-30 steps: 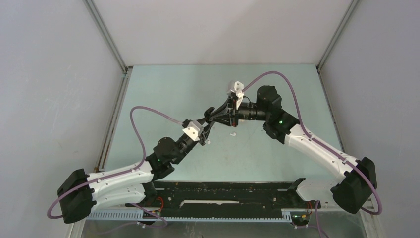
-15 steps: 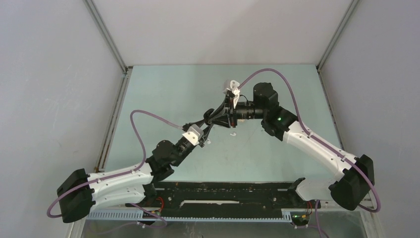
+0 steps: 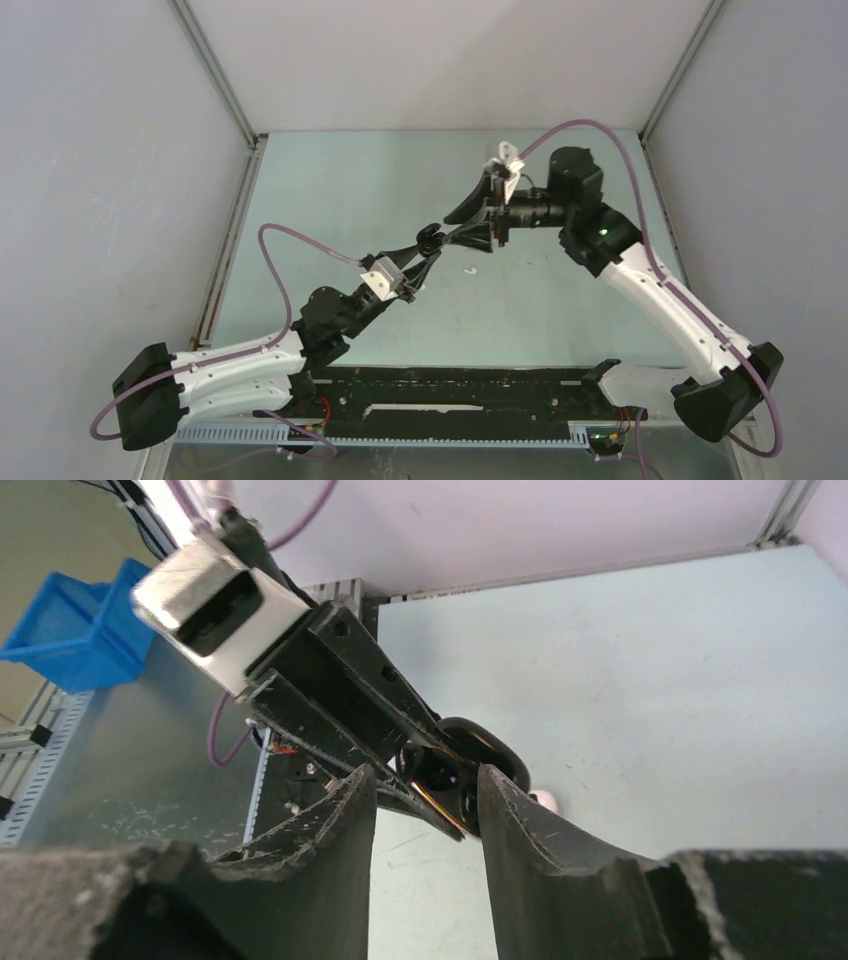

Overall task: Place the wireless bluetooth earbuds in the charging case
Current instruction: Place the earbud in the charging case.

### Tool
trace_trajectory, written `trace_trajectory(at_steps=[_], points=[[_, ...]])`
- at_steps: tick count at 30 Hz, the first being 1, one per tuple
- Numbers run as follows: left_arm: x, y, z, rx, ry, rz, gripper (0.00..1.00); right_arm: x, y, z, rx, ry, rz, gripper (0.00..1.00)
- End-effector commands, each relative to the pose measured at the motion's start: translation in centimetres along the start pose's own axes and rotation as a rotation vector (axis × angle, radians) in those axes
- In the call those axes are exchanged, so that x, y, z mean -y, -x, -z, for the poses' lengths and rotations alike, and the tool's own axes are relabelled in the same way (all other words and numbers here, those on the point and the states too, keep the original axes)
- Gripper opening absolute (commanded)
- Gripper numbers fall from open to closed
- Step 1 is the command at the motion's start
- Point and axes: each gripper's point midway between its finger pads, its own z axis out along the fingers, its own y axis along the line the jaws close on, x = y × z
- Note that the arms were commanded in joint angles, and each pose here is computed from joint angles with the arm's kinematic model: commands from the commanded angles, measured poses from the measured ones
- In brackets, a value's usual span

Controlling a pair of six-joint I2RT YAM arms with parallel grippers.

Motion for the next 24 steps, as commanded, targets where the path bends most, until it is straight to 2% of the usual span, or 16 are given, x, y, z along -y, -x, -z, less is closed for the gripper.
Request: trace_trajectory(at_steps=[1, 4, 8, 14, 17, 21, 24], points=[[0.2, 4.0, 0.1, 0.123, -0.021, 0.085, 0.00, -4.0, 4.6, 3.8, 0.049, 0.104, 0.025, 0.45], [0.9, 4.6, 0.4, 0.128, -0.064, 0.122, 0.00, -5.1, 5.0, 5.3, 0.048, 0.114, 0.043, 0.46], [2.2, 6.5, 0.7, 0.134, -0.165, 0.174, 0.00, -3.9, 3.4, 5.7, 0.007, 0.056, 0.064, 0.48], [4.5, 7.5, 1.1, 0.056, -0.338, 0.179, 0.00, -2.0, 3.2, 5.2, 0.005, 0.007, 0.065, 0.79], [4.9, 6.5, 1.5, 0.025, -0.385, 0.171, 0.00, -1.6, 3.9, 4.6, 0.009, 0.038, 0.039, 0.85], [4.7, 4.9, 1.8, 0.022, -0.380, 0.208, 0.00, -1.0, 3.1, 3.1, -0.033, 0.100, -0.032, 0.88], [4.9, 3.8, 1.9, -0.003, -0.392, 0.240, 0.00, -1.6, 2.1, 2.1, -0.078, 0.122, -0.014, 0.90]])
